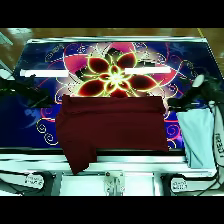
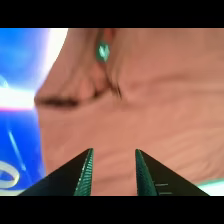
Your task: Fold the shirts.
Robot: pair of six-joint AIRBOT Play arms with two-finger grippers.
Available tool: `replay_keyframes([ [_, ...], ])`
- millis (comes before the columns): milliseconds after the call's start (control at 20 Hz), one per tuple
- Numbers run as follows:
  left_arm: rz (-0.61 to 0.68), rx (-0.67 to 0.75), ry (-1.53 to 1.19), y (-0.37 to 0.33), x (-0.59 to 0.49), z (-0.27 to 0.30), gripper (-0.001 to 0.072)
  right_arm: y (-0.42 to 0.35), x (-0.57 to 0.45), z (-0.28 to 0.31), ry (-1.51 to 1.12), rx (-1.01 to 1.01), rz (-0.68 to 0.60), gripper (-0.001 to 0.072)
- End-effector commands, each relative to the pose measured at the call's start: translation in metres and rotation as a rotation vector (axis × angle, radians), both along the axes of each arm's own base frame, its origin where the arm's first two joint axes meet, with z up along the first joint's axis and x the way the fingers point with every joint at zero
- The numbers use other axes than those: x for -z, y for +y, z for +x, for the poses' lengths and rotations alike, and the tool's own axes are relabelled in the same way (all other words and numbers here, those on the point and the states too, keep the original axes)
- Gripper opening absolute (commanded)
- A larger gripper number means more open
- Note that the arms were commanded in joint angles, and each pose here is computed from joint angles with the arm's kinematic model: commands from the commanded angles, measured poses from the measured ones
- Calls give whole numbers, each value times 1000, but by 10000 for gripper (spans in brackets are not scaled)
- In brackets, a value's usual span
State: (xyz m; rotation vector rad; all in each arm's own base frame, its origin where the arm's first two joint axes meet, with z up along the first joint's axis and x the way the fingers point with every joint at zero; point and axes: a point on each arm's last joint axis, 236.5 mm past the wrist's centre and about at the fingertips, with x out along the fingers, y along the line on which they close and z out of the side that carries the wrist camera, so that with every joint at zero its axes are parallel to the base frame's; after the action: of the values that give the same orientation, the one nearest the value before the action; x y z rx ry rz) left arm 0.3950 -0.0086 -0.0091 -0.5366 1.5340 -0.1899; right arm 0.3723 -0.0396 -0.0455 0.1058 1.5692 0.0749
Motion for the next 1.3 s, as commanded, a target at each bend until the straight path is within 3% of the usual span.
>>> replay_keyframes([
  [0, 17, 29, -2, 6, -31, -50, 356, -27, -39, -45, 75, 50, 32, 466],
  [100, -10, 24, 73, -7, -7, -101, 360, -35, -47, -55, 41, 149, 116, 466],
  [150, -19, 12, 101, -14, 11, -125, 421, -38, -49, -59, 27, 186, 155, 466],
  [250, -55, -48, 134, -30, 46, -163, 424, -41, -52, -62, -16, 256, 224, 466],
  [400, -184, -55, 155, -59, 71, -197, 469, -43, -54, -62, -31, 277, 247, 466],
  [500, -189, -45, 165, -64, 86, -210, 470, -42, -54, -59, -47, 269, 251, 467],
  [550, -188, -47, 170, -64, 92, -213, 470, -43, -54, -57, -56, 263, 249, 525],
  [600, -192, -31, 174, -66, 95, -218, 470, -43, -53, -56, -59, 258, 247, 677],
  [900, -205, 95, 243, -66, 95, -248, 472, -36, -36, -70, -2, 266, 270, 676],
  [1250, -207, 65, 238, -68, 100, -244, 472, -19, -3, -99, 100, 284, 309, 675],
])
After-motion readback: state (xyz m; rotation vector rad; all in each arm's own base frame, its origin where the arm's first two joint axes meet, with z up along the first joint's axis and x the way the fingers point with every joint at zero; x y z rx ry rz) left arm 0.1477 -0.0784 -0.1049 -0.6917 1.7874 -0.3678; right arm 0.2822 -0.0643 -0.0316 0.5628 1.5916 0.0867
